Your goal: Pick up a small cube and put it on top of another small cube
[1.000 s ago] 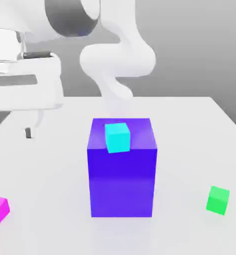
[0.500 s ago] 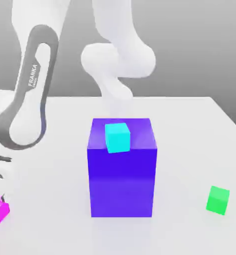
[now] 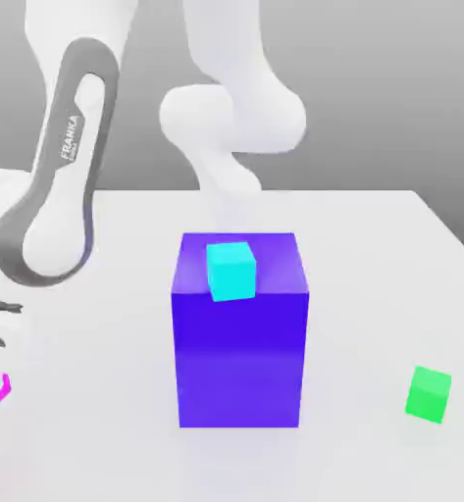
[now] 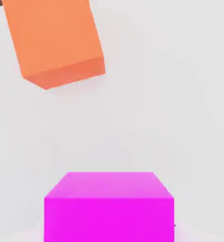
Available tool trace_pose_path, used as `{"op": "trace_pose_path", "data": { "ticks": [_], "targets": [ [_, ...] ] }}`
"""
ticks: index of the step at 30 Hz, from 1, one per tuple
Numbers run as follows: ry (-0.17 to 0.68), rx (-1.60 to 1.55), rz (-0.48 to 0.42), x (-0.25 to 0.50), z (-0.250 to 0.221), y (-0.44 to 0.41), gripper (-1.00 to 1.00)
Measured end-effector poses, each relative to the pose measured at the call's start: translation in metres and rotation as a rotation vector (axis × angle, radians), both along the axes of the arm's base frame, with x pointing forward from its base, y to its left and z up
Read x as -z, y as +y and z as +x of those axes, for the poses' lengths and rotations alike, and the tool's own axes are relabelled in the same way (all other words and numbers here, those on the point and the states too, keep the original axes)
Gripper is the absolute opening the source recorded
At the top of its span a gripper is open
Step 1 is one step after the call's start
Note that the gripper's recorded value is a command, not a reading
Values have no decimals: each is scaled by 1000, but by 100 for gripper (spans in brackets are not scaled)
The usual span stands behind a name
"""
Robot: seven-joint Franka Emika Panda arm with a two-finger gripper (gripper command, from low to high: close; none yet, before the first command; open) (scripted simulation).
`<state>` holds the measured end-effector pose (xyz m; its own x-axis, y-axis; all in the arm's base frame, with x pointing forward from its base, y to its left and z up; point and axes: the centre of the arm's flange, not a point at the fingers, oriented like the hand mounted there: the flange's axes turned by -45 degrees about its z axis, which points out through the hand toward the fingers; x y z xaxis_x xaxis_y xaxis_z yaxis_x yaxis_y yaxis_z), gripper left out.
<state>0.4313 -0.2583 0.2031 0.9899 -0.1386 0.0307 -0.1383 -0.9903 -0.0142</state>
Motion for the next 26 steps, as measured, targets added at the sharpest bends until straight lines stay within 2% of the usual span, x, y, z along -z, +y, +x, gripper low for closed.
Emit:
{"op": "trace_pose_path", "data": {
  "ticks": [5,11,15,19,22,23,26],
  "targets": [
    [2,-165,27,-8,39,124,-100],
    [5,-363,37,-22,38,274,-100],
    [4,-535,30,-33,3,386,-100],
    [23,-764,-9,-24,-79,526,-100],
    [26,-764,-21,11,-89,539,-100],
    [26,-764,-21,20,-90,539,100],
    [26,-764,-21,20,-90,539,100]
  ]
}}
